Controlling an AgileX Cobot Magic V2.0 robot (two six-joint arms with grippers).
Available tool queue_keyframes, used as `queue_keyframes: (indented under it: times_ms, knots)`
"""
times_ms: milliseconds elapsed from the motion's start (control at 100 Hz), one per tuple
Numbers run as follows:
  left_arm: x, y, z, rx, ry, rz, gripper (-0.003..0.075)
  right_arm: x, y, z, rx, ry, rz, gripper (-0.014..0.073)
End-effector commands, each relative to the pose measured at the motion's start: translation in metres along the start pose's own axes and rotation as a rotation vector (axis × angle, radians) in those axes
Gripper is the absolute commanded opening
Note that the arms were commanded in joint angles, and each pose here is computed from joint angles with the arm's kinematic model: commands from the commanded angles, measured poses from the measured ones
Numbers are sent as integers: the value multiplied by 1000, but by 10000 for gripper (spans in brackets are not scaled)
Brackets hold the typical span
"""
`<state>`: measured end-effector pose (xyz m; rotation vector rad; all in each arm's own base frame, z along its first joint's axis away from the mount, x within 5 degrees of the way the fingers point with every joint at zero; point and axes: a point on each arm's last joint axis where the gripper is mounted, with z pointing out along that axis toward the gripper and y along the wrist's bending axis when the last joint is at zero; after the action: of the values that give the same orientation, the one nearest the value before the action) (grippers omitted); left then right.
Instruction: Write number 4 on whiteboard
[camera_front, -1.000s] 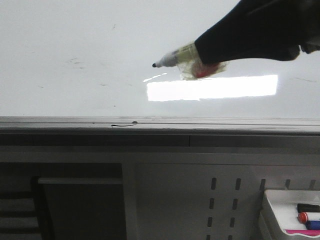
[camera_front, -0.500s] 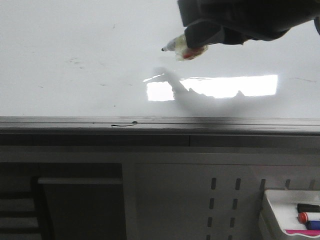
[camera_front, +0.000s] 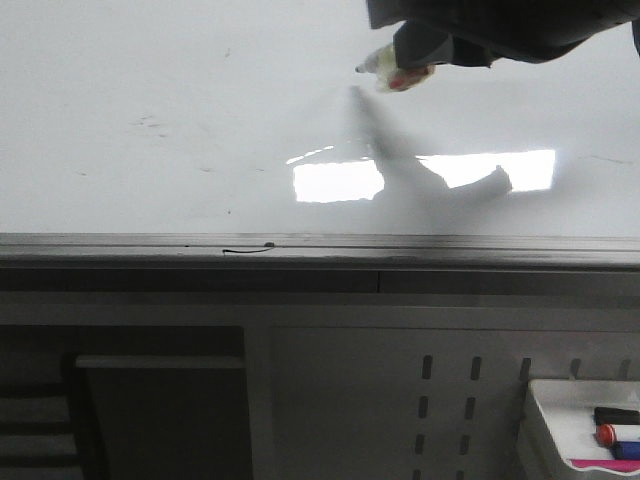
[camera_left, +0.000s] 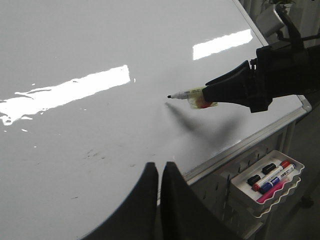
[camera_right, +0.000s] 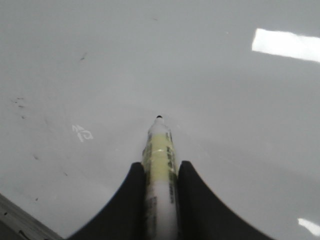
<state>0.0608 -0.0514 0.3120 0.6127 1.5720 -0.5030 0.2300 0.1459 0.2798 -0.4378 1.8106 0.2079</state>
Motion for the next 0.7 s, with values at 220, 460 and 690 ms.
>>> queue_keyframes:
  times_ms: [220,460,690]
  knots:
    - [-16,0,-2,2,-100,-23,-20,-14,-23,0,99,-54,47,-63]
    - [-16,0,-2,2,-100,-23,-20,-6,-17,6,47,7,42,-63]
    - [-16,0,-2,2,-100,-23,-20,6,6,12,-63,86,28,-63]
